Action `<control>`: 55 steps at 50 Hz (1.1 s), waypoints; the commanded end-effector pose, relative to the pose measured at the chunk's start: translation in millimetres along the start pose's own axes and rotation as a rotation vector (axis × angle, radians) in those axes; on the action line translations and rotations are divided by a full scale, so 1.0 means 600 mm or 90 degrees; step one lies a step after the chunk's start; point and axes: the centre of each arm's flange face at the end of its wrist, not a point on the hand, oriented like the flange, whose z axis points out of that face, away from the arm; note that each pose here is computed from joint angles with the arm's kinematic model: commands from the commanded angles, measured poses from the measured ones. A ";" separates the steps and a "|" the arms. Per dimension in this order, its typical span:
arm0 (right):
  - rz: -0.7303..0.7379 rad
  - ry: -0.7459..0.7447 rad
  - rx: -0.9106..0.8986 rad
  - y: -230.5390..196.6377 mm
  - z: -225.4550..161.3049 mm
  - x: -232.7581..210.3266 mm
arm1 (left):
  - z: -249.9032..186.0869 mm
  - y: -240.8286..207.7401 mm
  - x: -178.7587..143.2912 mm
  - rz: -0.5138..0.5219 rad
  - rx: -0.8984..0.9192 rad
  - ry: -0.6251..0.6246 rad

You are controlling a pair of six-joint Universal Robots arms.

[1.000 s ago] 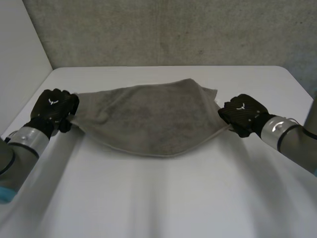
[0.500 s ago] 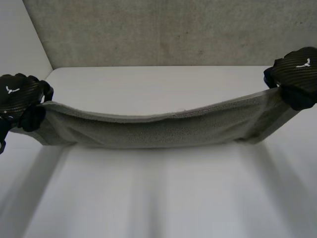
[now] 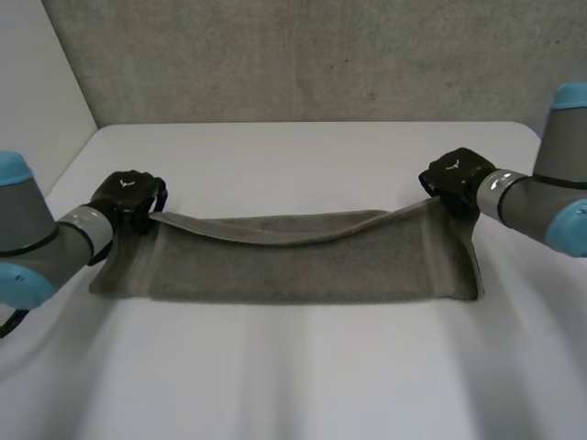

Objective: Fold the towel.

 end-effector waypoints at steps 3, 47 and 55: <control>-0.008 0.050 -0.004 0.010 0.050 0.002 | 0.037 0.013 -0.008 0.000 -0.022 -0.028; 0.042 0.058 -0.066 0.114 -0.112 -0.110 | -0.178 -0.033 0.087 0.018 0.015 -0.030; 0.042 0.116 -0.108 0.146 -0.111 -0.054 | -0.177 -0.033 0.082 0.017 0.017 -0.035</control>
